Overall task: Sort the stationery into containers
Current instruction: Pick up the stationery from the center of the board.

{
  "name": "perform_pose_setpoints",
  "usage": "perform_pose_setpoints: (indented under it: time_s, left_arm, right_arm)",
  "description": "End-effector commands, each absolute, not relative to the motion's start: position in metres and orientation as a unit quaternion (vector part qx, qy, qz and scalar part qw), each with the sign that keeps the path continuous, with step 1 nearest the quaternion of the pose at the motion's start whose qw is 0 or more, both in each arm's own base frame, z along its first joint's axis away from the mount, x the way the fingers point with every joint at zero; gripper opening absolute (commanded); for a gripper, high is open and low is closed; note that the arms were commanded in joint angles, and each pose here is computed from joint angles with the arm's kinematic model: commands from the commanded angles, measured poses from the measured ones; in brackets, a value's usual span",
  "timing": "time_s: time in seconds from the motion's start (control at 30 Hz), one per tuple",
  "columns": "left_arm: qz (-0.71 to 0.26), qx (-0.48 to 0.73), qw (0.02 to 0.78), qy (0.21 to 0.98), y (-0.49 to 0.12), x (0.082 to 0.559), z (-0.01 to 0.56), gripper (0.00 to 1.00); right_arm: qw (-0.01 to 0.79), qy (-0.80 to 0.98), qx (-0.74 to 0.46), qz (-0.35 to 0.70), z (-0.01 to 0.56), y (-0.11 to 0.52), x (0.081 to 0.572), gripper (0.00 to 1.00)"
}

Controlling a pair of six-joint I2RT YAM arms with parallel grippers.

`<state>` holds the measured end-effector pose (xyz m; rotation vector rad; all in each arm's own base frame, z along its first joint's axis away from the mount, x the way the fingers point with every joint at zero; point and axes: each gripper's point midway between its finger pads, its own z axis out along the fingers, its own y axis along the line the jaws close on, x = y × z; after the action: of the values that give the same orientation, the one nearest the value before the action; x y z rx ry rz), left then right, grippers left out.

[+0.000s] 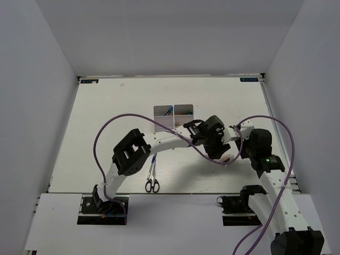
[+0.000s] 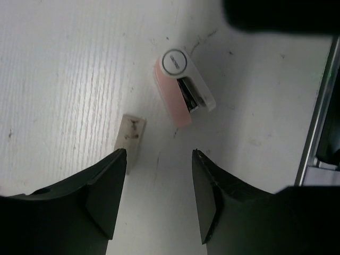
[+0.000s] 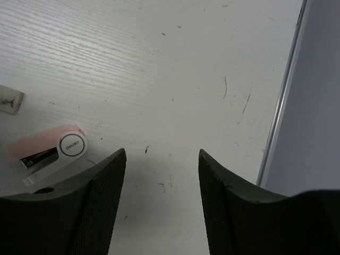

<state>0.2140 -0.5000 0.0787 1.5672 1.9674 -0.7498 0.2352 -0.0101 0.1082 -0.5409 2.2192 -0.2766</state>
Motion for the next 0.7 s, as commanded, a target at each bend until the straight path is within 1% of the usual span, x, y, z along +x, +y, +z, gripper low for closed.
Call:
perform_pose_setpoints:
  time_s: [0.0, 0.23, 0.27, 0.57, 0.67]
  left_arm:
    - [-0.277, 0.585, 0.254, 0.719, -0.506, 0.223, 0.07, 0.63]
    - [-0.262, 0.574, 0.24, 0.737, -0.501, 0.241, 0.039, 0.63]
    - [-0.261, 0.571, 0.24, 0.741, -0.5, 0.243, 0.035, 0.63]
    - [-0.244, 0.561, 0.217, 0.761, -0.483, 0.25, 0.001, 0.63]
    - [-0.23, 0.563, 0.209, 0.766, -0.478, 0.249, -0.008, 0.6]
  right_arm:
    - [0.456, 0.862, -0.2, -0.094, 0.129, -0.003, 0.248, 0.6]
    - [0.446, 0.868, -0.197, -0.093, 0.12, -0.006, 0.246, 0.6]
    - [0.446, 0.868, -0.196, -0.093, 0.119, -0.007, 0.246, 0.62]
    - [0.43, 0.874, -0.208, -0.093, 0.106, -0.009, 0.246, 0.63]
    - [0.428, 0.875, -0.208, -0.092, 0.105, -0.009, 0.245, 0.64]
